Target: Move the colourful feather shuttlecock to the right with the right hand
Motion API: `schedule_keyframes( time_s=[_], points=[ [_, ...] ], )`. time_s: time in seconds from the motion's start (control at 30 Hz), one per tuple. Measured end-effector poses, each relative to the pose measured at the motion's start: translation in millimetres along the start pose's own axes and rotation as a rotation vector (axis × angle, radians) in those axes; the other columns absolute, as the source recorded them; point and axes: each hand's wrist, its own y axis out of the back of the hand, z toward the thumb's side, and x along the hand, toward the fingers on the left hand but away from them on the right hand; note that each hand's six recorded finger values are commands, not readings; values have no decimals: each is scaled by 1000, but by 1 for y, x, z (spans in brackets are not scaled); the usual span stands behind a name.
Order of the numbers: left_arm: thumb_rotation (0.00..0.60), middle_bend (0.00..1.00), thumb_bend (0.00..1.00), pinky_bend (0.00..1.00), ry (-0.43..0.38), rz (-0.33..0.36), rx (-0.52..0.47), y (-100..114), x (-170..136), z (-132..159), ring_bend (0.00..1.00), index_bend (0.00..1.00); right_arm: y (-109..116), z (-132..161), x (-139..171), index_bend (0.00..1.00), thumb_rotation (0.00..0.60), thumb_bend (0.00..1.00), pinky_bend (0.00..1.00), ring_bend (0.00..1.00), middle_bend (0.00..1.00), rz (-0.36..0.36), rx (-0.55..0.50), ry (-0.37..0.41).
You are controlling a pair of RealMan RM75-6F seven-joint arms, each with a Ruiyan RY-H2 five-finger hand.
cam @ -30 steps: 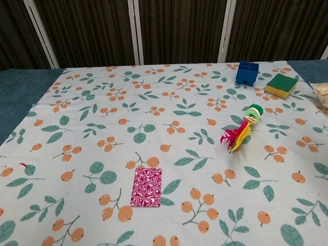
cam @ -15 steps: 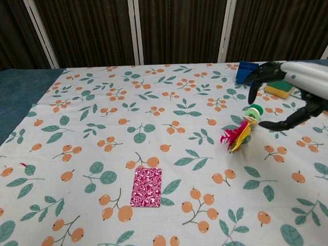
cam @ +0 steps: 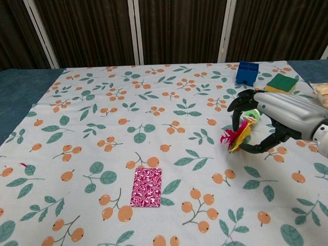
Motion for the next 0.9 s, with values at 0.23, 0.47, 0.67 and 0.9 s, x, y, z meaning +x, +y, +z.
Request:
schedule_keyframes(
  time_s=[0.23,0.47,0.67,0.9],
  points=[
    [600,0,73,0,1,-3,-1,-1,0,1,0,0,-6,-6,-2,488,600,208,0,0,194,-6,-7,-25],
    [600,0,73,0,5,-6,-5,-1,0,0,0,0,-12,-6,-4,411,600,209,0,0,185,-7,4,-26],
    [600,0,76,0,11,-5,-11,-1,0,-1,0,0,-20,-10,-9,363,600,209,0,0,168,10,21,-39],
    [600,0,73,0,15,-9,-15,-1,1,-1,0,0,-30,-14,-13,307,600,209,0,0,163,35,47,-56]
  ],
)
